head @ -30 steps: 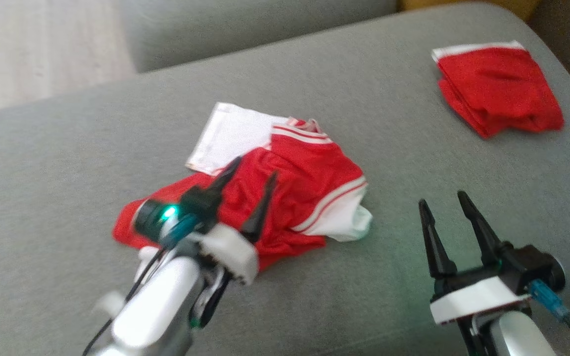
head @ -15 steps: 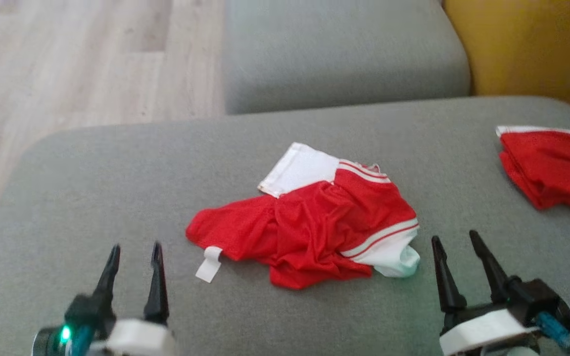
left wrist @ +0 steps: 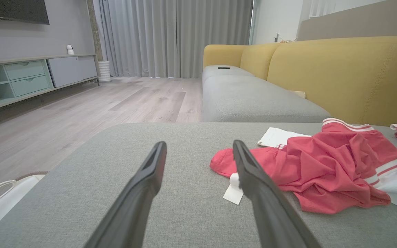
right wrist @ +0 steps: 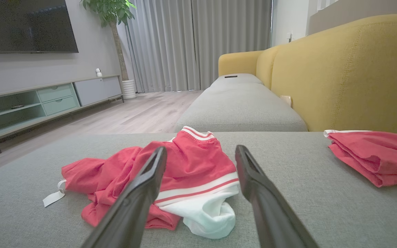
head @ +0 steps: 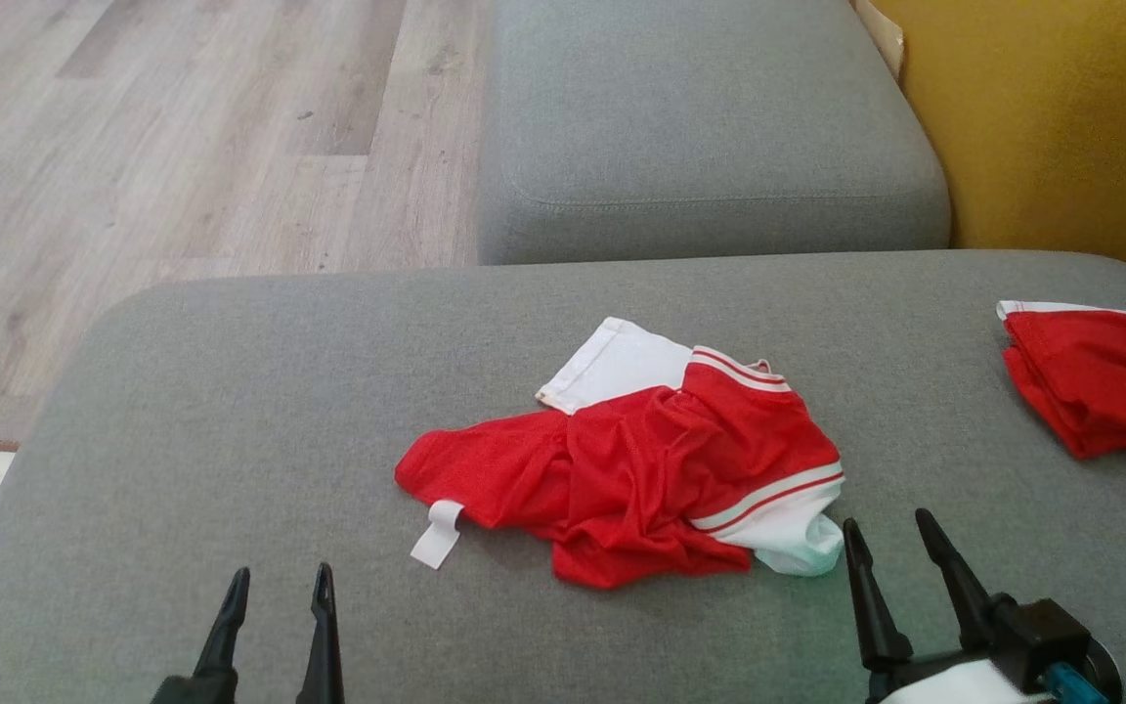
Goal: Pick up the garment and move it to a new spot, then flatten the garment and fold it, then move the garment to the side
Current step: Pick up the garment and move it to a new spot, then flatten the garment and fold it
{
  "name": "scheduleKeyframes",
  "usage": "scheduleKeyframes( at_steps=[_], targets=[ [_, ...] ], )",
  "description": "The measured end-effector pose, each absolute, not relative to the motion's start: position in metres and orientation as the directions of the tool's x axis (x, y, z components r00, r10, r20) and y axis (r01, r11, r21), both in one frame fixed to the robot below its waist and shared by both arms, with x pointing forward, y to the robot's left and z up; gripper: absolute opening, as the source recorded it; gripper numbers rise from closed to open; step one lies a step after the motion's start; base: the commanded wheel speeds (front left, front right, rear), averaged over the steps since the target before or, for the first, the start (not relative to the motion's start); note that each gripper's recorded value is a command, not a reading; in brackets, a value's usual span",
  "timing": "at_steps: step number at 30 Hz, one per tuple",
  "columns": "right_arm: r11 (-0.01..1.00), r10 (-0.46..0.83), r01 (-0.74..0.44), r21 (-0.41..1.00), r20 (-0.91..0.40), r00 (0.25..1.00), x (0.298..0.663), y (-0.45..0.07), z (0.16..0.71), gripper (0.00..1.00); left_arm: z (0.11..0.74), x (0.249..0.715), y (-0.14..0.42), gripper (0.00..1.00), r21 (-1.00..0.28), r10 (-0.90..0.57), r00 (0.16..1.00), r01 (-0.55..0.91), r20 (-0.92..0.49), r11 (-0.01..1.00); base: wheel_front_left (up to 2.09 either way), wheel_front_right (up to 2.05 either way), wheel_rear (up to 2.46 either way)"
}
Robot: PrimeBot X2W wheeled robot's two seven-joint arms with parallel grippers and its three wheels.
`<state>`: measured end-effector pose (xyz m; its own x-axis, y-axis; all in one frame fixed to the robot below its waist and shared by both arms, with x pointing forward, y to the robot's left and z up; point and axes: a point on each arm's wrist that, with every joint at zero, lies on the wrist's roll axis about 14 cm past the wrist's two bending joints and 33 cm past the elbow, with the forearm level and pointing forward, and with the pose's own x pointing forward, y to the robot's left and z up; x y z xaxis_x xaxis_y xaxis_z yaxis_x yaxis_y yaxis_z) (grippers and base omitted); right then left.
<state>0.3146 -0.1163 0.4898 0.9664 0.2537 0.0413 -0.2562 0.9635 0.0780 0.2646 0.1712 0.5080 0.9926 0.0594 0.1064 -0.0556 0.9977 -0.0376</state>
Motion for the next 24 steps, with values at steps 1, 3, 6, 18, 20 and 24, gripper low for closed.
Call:
scheduleKeyframes(
  at_steps=[1, 3, 6, 18, 20, 24],
  targets=[
    [0.963, 0.254, -0.256, 0.078, 0.043, 0.966, 0.3145, -0.116, 0.4902, 1.0, 0.5085, 0.2645, 0.1716, 1.0, -0.036, 0.059, 0.992, -0.056, 0.109, 0.998, 0.0, 0.0, 0.0],
    [0.963, 0.253, -0.256, 0.08, 0.044, 0.967, 0.3142, -0.1158, 0.4905, 1.0, 0.5091, 0.2647, 0.1716, 1.0, -0.038, 0.057, 0.992, -0.053, 0.111, 0.998, 0.0, 0.0, 0.0],
    [0.964, 0.25, -0.253, 0.082, 0.042, 0.967, 0.3135, -0.1162, 0.4895, 1.0, 0.5103, 0.2651, 0.1716, 1.0, -0.024, 0.05, 0.992, -0.047, 0.116, 0.999, 0.0, 0.0, 0.0],
    [0.965, 0.246, -0.249, 0.083, 0.05, 0.968, 0.3121, -0.1171, 0.4916, 1.0, 0.5119, 0.2643, 0.1673, 1.0, -0.016, 0.03, 0.992, -0.028, 0.125, 0.999, 0.0, 0.0, 0.0],
    [0.965, 0.246, -0.249, 0.082, 0.051, 0.968, 0.312, -0.117, 0.4921, 1.0, 0.5121, 0.2642, 0.167, 1.0, -0.019, 0.031, 0.992, -0.029, 0.126, 0.999, 0.0, 0.0, 0.0],
    [0.965, 0.246, -0.249, 0.082, 0.054, 0.968, 0.3118, -0.1171, 0.4928, 1.0, 0.5123, 0.2638, 0.1664, 1.0, -0.022, 0.027, 0.991, -0.024, 0.127, 0.999, 0.0, 0.0, 0.0]
  ],
)
